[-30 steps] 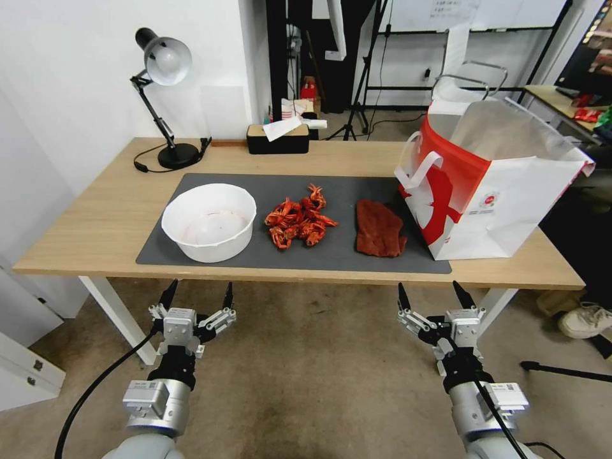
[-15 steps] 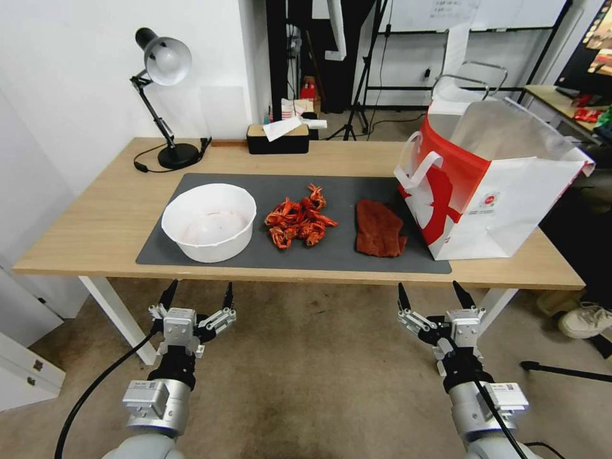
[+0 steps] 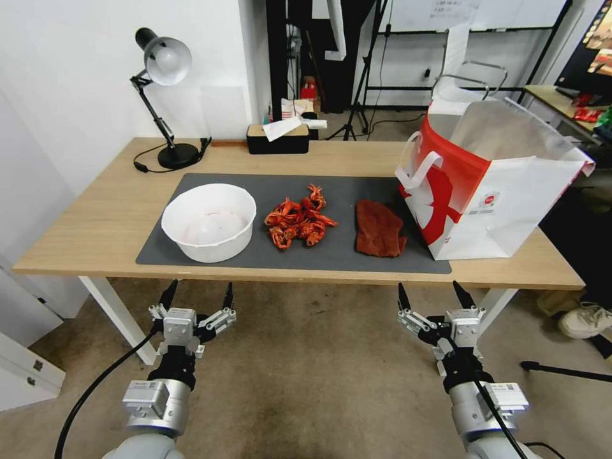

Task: Sweep shrimp from table into container with towel, then put container into takeout bag.

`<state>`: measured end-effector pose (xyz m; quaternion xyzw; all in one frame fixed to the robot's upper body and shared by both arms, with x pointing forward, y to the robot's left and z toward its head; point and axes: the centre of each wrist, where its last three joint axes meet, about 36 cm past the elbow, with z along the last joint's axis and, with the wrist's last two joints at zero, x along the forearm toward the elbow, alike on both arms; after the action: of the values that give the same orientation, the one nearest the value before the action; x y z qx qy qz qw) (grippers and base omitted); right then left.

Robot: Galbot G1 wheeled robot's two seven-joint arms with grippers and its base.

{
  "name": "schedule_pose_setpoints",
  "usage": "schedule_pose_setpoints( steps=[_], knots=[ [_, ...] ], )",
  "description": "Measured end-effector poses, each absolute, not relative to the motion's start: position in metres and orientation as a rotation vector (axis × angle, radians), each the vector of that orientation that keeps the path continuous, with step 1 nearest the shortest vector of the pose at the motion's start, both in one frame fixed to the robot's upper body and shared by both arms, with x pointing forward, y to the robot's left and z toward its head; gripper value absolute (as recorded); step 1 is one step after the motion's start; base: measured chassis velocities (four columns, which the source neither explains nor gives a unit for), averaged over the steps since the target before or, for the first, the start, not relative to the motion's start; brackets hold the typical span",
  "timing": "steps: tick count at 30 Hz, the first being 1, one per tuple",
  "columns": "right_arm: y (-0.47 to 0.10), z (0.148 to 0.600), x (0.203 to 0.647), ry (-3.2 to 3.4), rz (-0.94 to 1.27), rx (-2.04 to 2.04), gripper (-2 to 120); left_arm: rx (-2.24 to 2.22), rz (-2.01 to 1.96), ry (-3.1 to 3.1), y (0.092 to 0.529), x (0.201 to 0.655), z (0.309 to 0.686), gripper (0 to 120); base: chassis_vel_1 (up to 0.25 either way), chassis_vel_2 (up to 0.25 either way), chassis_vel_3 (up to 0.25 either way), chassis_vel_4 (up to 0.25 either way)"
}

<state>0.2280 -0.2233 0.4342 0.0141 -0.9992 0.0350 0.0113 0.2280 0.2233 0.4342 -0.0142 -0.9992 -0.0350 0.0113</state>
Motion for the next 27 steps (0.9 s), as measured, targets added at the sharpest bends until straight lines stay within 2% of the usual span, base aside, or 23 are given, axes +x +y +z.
schedule_pose_setpoints(
  steps=[8,17,27],
  knots=[
    [-0.224,0.438,0.235,-3.100,0.069,0.071,100,-0.036,-0.052,-3.118,0.230,0.239,0.441,100,0.000,0.000,0.000,0.000],
    [-0.227,0.463,0.274,-2.994,-0.093,0.239,100,-0.031,0.101,-3.106,0.260,0.276,0.476,100,0.000,0.000,0.000,0.000],
    [-0.252,0.489,0.297,-3.044,-0.220,0.299,100,-0.031,0.099,-3.075,0.263,0.273,0.469,100,0.000,0.000,0.000,0.000]
  ],
)
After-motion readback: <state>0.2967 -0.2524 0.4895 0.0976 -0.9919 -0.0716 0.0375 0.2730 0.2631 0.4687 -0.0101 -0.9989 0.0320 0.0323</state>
